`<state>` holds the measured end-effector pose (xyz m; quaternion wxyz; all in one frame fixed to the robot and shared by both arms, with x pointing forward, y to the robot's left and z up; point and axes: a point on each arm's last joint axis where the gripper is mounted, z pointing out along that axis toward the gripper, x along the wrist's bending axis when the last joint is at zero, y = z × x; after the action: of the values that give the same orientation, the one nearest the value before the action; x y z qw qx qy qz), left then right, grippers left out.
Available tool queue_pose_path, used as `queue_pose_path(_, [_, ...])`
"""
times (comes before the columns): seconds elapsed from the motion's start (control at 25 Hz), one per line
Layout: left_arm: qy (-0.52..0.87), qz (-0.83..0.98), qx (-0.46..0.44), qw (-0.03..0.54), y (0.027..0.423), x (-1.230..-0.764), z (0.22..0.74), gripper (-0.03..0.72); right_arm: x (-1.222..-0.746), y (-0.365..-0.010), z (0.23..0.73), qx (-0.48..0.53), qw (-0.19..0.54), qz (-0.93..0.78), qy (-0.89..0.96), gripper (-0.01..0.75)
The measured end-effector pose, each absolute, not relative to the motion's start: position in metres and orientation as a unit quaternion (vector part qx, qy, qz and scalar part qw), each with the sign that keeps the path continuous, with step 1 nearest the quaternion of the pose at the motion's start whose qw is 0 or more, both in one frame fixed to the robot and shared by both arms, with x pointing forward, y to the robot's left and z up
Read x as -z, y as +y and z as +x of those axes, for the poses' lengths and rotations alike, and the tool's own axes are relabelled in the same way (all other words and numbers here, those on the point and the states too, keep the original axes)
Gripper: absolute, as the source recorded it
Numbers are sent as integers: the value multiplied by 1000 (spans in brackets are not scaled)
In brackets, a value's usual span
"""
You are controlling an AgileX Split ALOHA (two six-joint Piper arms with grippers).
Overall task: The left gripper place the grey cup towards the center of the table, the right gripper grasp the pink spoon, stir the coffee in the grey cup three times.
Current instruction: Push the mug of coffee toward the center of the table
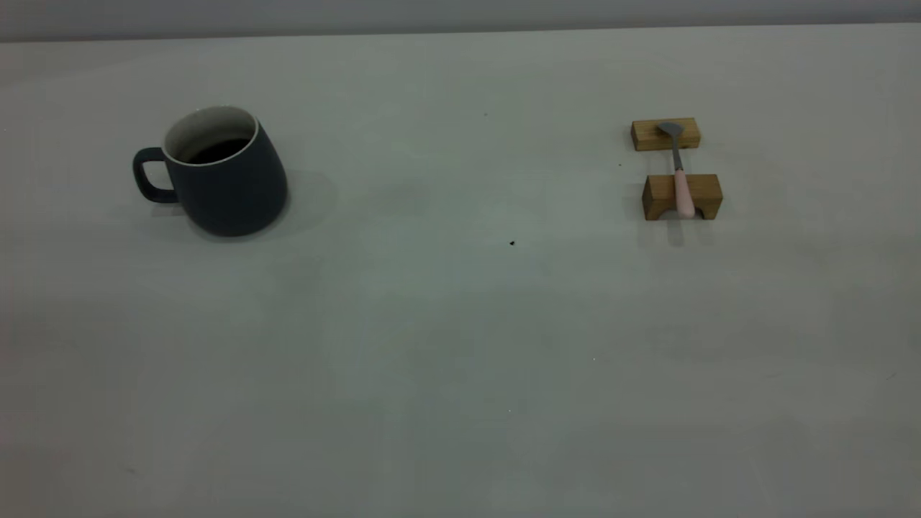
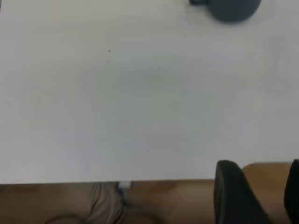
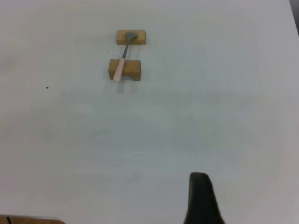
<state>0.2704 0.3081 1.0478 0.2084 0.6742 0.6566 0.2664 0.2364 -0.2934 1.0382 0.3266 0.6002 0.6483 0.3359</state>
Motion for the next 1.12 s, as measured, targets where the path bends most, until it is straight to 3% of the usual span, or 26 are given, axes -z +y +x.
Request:
queue_pose_path(0.24, [608, 755, -204, 139, 304, -1050, 365, 380, -1038, -293, 236, -336, 327, 600, 648, 555])
queue_pose_path(0.48, [506, 849, -138, 59, 302, -1034, 468, 606, -1038, -293, 236, -336, 327, 600, 648, 555])
queue_pose_path(0.56, [469, 874, -120, 42, 301, -1023, 503, 642, -1038, -293, 236, -336, 327, 600, 648, 555])
queue_pose_path(0.84, [356, 933, -61, 2, 293, -960, 604, 659, -1038, -293, 236, -336, 327, 600, 648, 555])
queue_pose_path(1.12, [258, 966, -11, -27, 279, -890, 654, 639, -1038, -293, 236, -336, 327, 600, 648, 555])
